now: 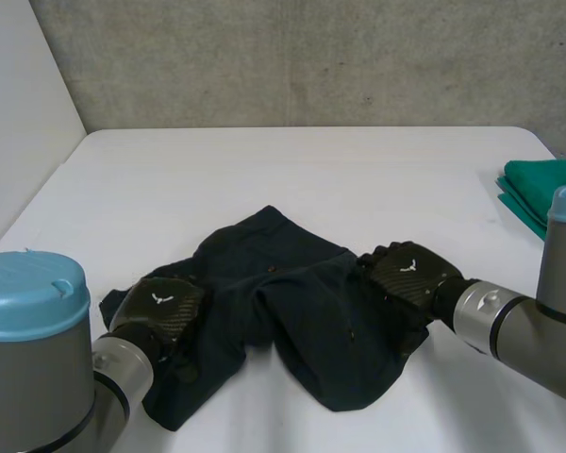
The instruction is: Fold the laundry.
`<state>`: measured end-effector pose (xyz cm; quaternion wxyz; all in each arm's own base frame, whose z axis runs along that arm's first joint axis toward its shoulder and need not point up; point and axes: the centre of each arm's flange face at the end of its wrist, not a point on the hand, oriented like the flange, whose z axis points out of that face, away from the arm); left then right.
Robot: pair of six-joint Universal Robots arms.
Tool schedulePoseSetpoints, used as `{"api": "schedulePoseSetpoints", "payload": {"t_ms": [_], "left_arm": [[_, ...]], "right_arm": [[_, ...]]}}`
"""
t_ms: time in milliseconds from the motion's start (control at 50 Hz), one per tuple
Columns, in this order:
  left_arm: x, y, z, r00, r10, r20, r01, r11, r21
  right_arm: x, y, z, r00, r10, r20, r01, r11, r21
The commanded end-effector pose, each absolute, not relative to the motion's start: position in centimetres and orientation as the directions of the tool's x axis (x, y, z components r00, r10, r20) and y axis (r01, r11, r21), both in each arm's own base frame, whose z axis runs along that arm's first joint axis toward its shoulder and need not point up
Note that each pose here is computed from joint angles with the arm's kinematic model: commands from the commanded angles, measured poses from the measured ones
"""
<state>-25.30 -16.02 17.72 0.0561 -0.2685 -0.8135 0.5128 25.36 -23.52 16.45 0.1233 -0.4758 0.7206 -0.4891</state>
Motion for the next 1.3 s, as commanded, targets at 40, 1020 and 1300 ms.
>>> {"api": "schedulePoseSetpoints", "payload": {"t_ms": [40,1020,1300], "left_arm": [[-26.7,-16.4,16.7,-0.842,0.513,-0.165,0.363,0.313,-0.878],[-26.3,-20.7,32.7,-0.814,0.451,0.367,-0.234,0.324,-0.917],[-27.8,-32.2,18.1,-0.886,0.3,0.353,-0.19,0.458,-0.868]], "right_arm": [[24.6,-22.2,14.8,-0.425,-0.825,0.373,-0.657,-0.002,-0.754],[24.8,-28.5,36.8,-0.673,-0.607,0.423,-0.395,-0.189,-0.899],[31.5,-34.7,23.8,-0.747,-0.614,0.255,-0.388,0.091,-0.917]]}}
